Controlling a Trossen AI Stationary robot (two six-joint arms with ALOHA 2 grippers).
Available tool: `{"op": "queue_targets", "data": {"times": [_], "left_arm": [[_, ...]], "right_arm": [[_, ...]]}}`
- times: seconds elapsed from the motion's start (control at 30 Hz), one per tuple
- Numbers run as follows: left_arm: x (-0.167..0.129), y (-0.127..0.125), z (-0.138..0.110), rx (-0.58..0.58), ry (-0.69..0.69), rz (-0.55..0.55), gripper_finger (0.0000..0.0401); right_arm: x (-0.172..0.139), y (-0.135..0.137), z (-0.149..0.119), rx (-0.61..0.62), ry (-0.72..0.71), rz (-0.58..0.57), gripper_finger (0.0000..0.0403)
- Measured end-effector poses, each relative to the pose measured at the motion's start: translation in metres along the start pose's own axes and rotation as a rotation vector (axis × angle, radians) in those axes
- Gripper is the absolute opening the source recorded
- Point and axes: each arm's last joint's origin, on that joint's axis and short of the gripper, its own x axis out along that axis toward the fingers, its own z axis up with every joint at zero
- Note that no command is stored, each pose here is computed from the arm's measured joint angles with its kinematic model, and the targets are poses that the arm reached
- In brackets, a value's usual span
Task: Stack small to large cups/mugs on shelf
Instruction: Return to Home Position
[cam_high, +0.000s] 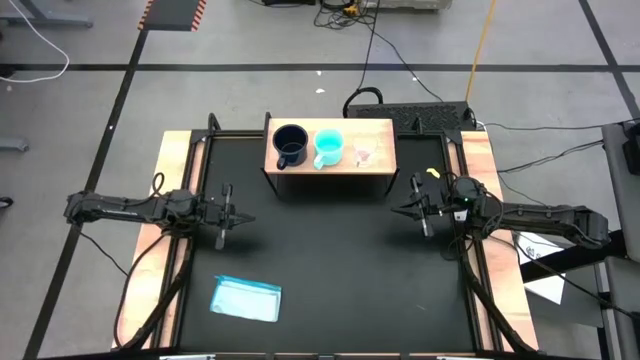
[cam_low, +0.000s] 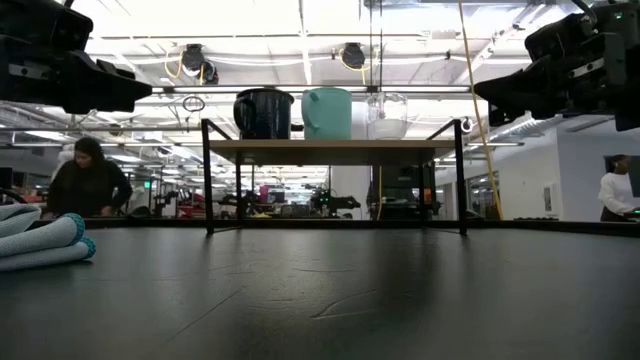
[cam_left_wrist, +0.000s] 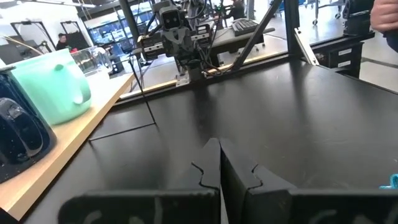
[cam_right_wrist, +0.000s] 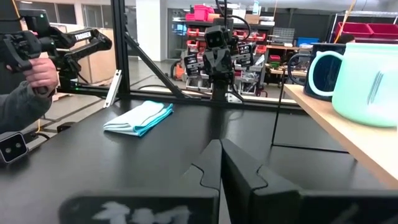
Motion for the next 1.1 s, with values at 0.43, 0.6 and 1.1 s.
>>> {"op": "queue_targets", "data": {"times": [0.43, 0.6, 1.1], "left_arm": [[0.0, -0.0003, 0.0001, -0.021, -0.002, -0.009, 0.0], [-0.0001, -0.0017, 0.0004, -0.062, -0.014, -0.06, 0.0009], [0.0, -0.0018, 0.0003, -0.211, -0.008, -0.062, 0.0016]], "right_arm": [[0.0, 0.0, 0.0, 0.012, 0.0, 0.0, 0.0], [0.0, 0.0, 0.0004, 0.031, -0.004, 0.0, 0.0], [-0.0001, -0.0002, 0.0049, 0.051, -0.047, -0.002, 0.0]]}}
